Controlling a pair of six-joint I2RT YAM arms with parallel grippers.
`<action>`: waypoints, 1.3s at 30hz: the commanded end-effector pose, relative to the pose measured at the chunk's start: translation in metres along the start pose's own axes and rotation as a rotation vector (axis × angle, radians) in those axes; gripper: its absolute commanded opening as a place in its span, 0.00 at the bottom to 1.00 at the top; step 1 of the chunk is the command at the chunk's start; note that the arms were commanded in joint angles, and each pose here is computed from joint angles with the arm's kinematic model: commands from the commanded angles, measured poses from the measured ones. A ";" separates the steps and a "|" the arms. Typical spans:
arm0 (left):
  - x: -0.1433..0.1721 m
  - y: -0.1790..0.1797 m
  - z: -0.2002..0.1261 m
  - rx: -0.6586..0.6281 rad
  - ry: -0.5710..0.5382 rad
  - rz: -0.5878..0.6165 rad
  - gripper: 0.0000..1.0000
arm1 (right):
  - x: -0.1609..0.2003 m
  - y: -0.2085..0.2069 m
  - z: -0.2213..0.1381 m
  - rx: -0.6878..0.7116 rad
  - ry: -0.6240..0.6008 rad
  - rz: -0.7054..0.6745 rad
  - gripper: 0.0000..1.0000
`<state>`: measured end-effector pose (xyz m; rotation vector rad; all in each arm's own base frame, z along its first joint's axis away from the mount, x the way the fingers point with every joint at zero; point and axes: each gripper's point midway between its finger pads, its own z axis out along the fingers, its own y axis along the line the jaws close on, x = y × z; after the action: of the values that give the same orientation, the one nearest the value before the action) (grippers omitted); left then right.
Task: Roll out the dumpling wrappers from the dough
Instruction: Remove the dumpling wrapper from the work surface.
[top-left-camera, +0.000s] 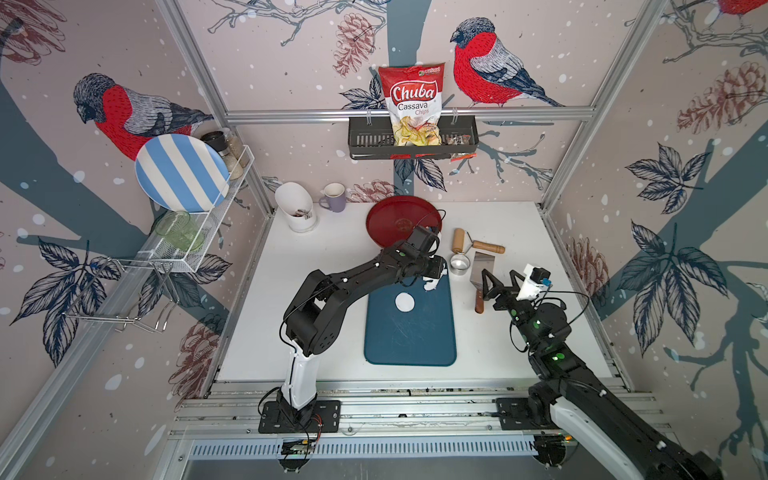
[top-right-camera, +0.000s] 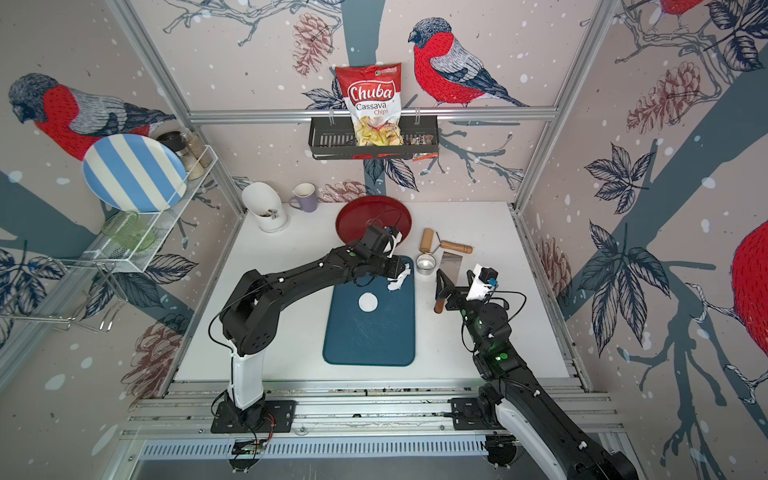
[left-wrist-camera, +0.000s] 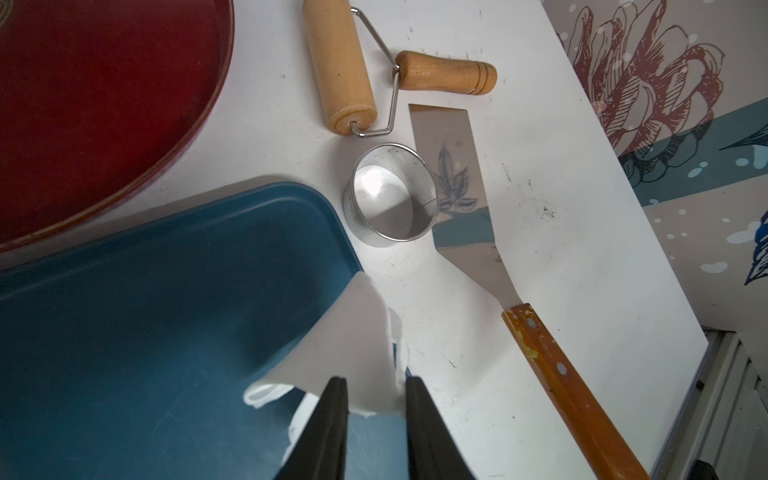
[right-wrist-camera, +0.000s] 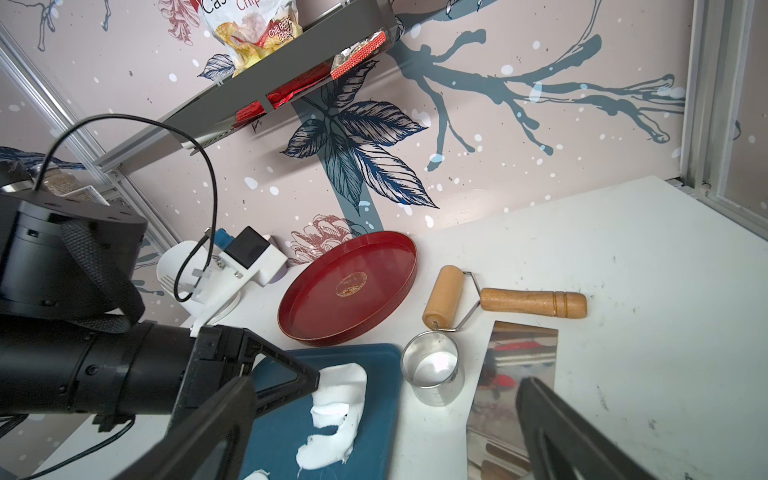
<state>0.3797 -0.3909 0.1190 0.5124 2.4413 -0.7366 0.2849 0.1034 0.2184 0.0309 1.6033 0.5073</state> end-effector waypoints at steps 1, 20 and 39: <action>-0.007 0.001 0.002 0.005 -0.023 0.007 0.32 | -0.008 0.001 0.000 -0.004 -0.036 0.017 1.00; -0.014 0.001 -0.019 0.087 -0.035 -0.042 0.55 | 0.002 0.032 0.026 -0.137 0.158 0.054 1.00; -0.018 0.004 -0.027 0.135 -0.042 -0.047 0.63 | 0.079 0.029 0.095 -0.074 0.658 0.162 0.99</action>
<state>0.3812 -0.3734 0.1352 0.4708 2.4328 -0.8990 0.3612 0.1783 0.1620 -0.0752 2.1715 0.7199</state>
